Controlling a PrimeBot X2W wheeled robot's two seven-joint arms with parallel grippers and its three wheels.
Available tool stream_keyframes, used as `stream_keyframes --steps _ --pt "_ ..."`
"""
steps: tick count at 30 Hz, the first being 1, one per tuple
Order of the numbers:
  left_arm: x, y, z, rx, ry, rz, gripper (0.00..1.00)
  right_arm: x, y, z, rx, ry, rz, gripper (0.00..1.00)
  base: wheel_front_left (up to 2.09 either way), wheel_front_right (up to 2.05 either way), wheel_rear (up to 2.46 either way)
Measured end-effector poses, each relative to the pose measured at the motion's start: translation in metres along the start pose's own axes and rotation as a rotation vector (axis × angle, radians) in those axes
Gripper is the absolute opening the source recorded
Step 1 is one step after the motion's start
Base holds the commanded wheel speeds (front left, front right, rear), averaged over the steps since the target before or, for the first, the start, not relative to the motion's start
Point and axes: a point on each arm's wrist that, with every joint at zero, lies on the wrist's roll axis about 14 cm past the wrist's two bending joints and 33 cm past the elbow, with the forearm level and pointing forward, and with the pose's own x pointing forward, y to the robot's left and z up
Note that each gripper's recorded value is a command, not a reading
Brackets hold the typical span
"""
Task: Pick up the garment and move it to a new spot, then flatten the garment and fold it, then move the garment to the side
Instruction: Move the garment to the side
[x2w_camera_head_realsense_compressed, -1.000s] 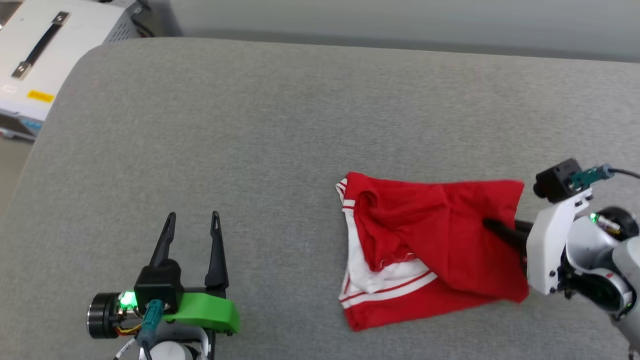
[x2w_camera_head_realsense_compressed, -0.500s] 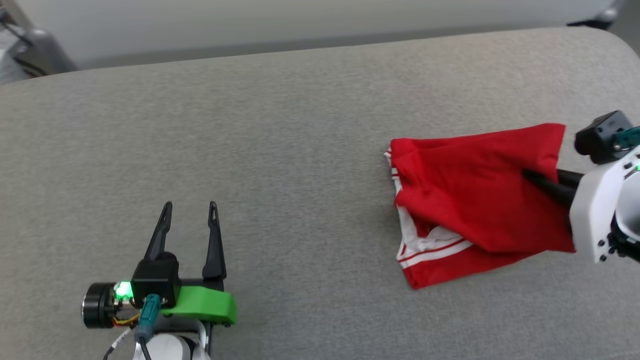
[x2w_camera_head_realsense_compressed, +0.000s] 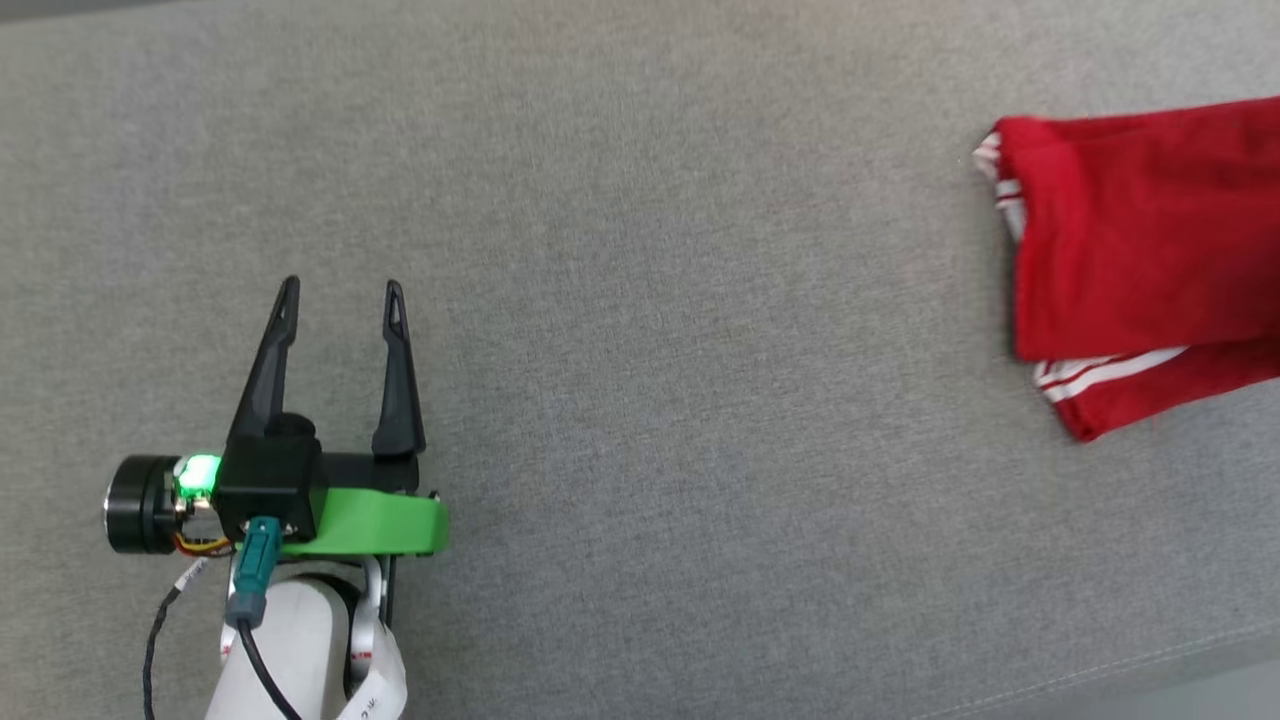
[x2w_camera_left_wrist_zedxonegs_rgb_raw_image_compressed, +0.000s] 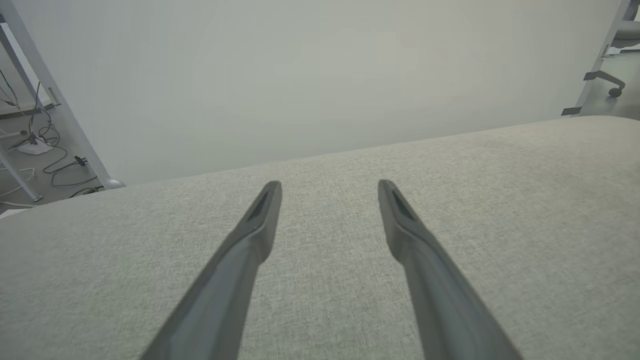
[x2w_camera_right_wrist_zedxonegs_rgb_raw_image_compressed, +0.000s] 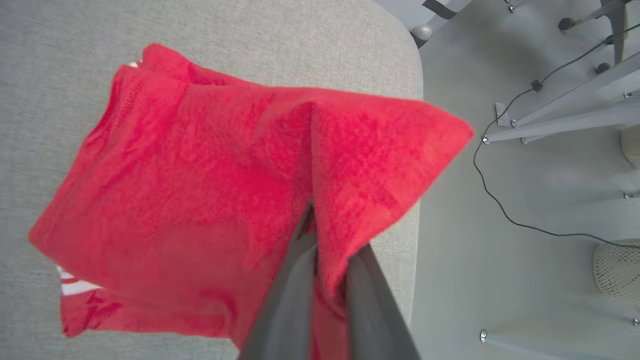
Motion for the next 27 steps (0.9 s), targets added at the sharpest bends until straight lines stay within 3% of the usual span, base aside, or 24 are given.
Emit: stream_keyframes --steps 6,13,14,15,20,27 --pt "0.013 0.005 -0.031 -0.01 0.035 -0.001 1.0 0.035 -0.06 -0.022 0.023 0.115 -0.173 0.0 0.0 0.0 0.0" --pt "0.01 0.01 -0.048 -0.007 0.072 0.012 1.0 0.058 -0.073 -0.042 0.084 0.174 -0.233 0.0 0.0 0.0 0.0" --pt "0.01 0.012 -0.048 -0.002 0.073 0.015 1.0 0.06 -0.071 -0.044 0.103 0.175 -0.234 0.45 0.0 0.0 0.0" --pt "0.009 0.013 -0.046 0.002 0.072 0.019 1.0 0.062 -0.069 -0.043 0.114 0.163 -0.233 1.0 0.0 0.0 0.0" --pt "0.005 0.015 -0.031 0.016 0.051 0.031 1.0 0.055 -0.071 -0.03 0.12 0.084 -0.246 1.0 0.0 0.0 0.0" --pt "-0.02 0.022 -0.008 0.009 0.041 0.087 1.0 0.02 -0.085 0.03 0.078 -0.257 -0.3 1.0 0.0 0.0 0.0"
